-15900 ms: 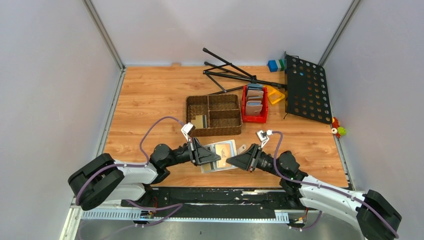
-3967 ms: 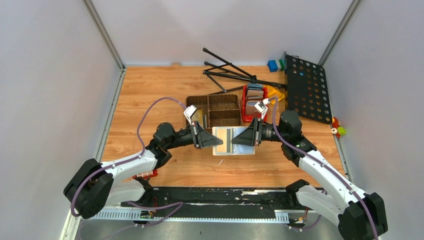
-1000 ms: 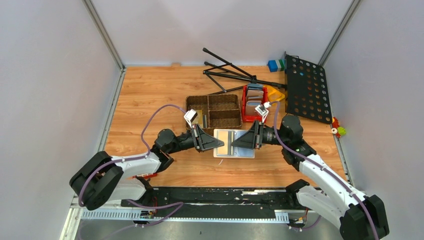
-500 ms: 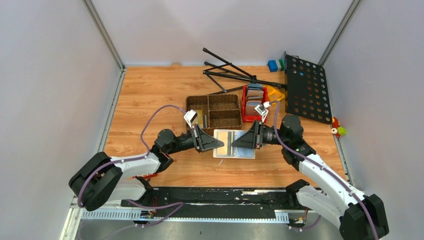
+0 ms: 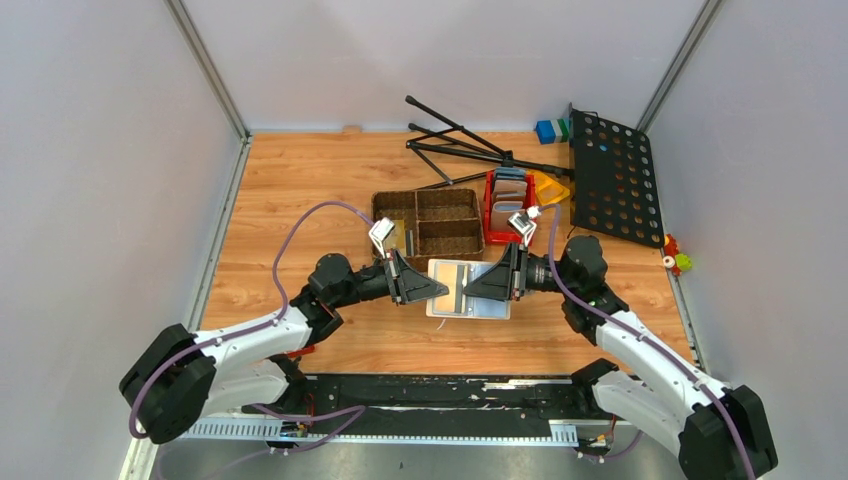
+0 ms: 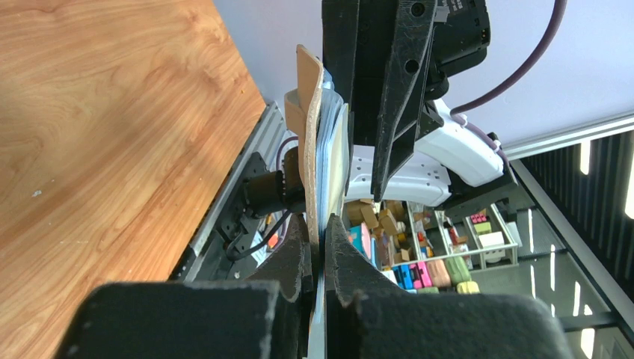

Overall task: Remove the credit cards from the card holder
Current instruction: Remove the credit card from the card holder.

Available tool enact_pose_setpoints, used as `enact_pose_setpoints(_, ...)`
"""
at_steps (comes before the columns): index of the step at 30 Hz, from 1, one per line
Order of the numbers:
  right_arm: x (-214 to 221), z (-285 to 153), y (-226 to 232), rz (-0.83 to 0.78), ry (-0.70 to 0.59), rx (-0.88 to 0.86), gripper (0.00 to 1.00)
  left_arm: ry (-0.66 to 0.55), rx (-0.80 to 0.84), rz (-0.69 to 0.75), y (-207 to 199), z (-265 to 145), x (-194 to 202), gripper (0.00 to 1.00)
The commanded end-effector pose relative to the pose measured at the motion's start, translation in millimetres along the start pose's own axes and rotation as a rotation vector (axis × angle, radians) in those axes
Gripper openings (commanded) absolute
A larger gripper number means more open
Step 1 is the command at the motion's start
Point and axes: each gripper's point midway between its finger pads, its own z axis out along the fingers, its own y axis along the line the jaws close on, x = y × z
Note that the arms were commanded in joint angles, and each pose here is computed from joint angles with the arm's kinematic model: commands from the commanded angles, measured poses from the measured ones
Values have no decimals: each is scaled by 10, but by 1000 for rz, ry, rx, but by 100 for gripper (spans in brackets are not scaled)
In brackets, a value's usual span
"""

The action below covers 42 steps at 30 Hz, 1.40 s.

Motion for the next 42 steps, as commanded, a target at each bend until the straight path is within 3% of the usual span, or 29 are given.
enact_pose_setpoints(1,-23,34,222,-65,1,-81,23,-5,83,36,-233,78,-37,0)
enact_pose_setpoints(5,-31,57,40,-74,-7,15,30,-10,193,-1,-439,51,-42,0)
enact_pose_setpoints(10,-41,77,-66,-86,-17,47,31,-8,266,-8,-626,44,-38,0)
enact_pose_setpoints(15,-25,77,-208,-88,-15,96,41,-21,317,-7,-798,-22,-68,0)
enact_pose_setpoints(42,-99,43,189,-65,-100,-91,38,-83,399,-18,-944,-144,-129,0)
